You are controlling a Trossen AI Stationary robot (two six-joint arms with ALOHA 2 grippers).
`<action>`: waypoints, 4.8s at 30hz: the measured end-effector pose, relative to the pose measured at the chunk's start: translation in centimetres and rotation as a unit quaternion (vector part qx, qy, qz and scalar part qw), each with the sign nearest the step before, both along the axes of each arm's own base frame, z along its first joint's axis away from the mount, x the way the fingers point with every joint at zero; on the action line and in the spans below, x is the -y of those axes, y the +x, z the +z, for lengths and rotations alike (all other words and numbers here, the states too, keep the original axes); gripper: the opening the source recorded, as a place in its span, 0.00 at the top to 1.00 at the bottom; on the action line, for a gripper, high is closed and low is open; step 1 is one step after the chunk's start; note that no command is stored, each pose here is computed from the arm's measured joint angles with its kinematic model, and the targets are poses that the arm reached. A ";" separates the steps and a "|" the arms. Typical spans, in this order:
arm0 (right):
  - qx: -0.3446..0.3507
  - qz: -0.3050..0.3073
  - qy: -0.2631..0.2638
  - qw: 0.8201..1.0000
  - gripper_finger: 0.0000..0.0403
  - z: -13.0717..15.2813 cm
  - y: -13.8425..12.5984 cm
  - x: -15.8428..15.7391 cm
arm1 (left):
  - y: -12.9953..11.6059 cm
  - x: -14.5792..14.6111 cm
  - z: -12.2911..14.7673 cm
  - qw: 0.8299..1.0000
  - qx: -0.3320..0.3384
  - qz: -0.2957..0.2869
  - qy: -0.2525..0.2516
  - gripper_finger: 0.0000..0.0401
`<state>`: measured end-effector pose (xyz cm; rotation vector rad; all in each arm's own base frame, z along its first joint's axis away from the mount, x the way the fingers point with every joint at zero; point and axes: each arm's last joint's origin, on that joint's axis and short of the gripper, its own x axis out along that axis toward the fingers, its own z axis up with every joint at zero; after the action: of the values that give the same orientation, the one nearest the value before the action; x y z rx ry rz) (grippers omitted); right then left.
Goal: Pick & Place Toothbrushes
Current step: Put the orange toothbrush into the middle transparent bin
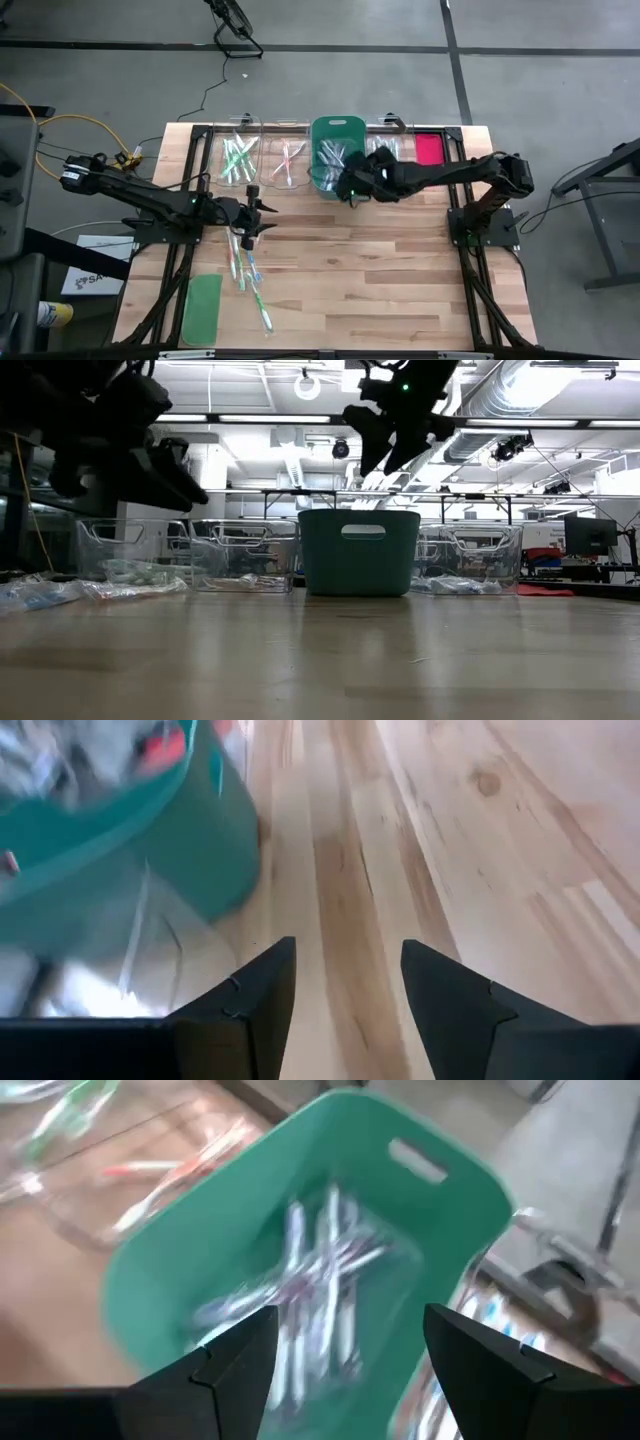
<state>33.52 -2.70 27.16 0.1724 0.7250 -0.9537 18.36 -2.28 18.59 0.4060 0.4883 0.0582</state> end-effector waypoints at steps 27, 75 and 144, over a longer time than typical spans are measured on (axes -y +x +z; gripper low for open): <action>0.112 0.023 -0.047 0.992 0.39 -1.4 -0.3 -11.9 | 0.2 -0.4 -5.1 0.871 -0.120 0.389 -0.275 0.56; 0.101 0.075 -0.027 0.992 0.39 -3.1 0.1 -14.9 | 6.1 1.4 1.9 0.970 -0.056 0.066 -0.229 0.98; 0.095 0.075 -0.034 0.992 0.39 -3.1 0.4 -14.3 | 7.3 -18.0 4.9 0.819 -0.384 -0.178 0.388 0.61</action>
<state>33.93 11.63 24.09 0.1450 0.5224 -0.8044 25.63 15.69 23.45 1.3503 1.1864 -0.2975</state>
